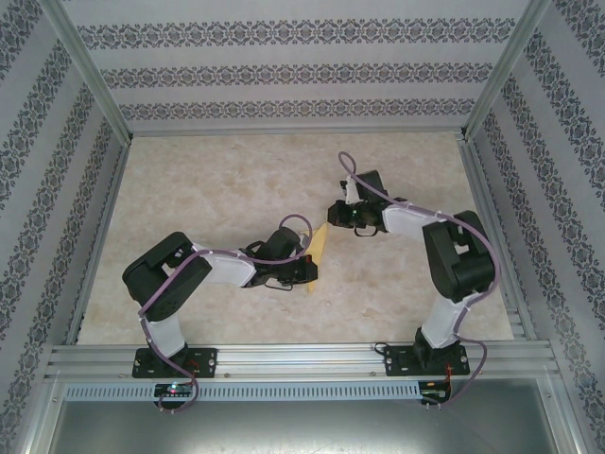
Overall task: Fold a paper plane with a square sheet of paper (fold left side to right side)
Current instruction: Fold the wing for the fifth time at the center of the table.
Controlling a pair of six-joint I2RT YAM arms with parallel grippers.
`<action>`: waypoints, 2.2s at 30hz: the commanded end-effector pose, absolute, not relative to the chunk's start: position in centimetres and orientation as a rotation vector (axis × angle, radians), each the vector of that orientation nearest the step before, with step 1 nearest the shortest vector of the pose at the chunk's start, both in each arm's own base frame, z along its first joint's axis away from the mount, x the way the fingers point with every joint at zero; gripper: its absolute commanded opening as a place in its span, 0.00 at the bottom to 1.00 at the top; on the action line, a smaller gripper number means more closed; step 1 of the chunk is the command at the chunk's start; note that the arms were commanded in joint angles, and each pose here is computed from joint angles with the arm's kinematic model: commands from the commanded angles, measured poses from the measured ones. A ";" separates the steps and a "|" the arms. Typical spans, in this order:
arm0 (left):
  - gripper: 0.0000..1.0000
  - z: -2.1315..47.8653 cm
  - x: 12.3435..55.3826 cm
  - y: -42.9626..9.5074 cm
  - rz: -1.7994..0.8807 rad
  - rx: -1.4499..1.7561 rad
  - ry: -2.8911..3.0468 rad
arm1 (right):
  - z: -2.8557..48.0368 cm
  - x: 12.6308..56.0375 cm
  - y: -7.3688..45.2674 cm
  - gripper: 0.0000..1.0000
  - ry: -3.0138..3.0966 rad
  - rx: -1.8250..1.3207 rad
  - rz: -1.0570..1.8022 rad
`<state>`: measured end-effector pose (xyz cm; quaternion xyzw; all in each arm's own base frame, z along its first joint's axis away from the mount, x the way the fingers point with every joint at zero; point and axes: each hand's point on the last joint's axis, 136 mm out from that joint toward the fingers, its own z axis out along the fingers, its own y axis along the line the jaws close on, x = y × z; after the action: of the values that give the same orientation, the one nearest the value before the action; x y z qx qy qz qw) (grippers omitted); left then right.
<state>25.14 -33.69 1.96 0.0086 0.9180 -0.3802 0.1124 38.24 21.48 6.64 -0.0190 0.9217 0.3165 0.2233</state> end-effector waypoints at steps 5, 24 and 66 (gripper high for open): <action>0.00 -1.0 22.7 -31.5 -0.955 0.025 2.840 | 5.3 32.2 24.0 0.07 2.575 -0.077 1.006; 0.00 -1.2 22.5 -31.5 -0.951 0.029 2.844 | 1.4 33.3 23.6 0.08 2.654 -0.062 0.928; 0.00 -0.6 22.7 -31.8 -0.960 0.038 2.825 | 5.3 43.2 18.3 0.07 2.558 0.054 0.810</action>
<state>25.90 -33.38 1.98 0.0037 0.9212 -0.3645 0.1358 42.31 18.83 2.32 0.0332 0.9333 0.3080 0.1815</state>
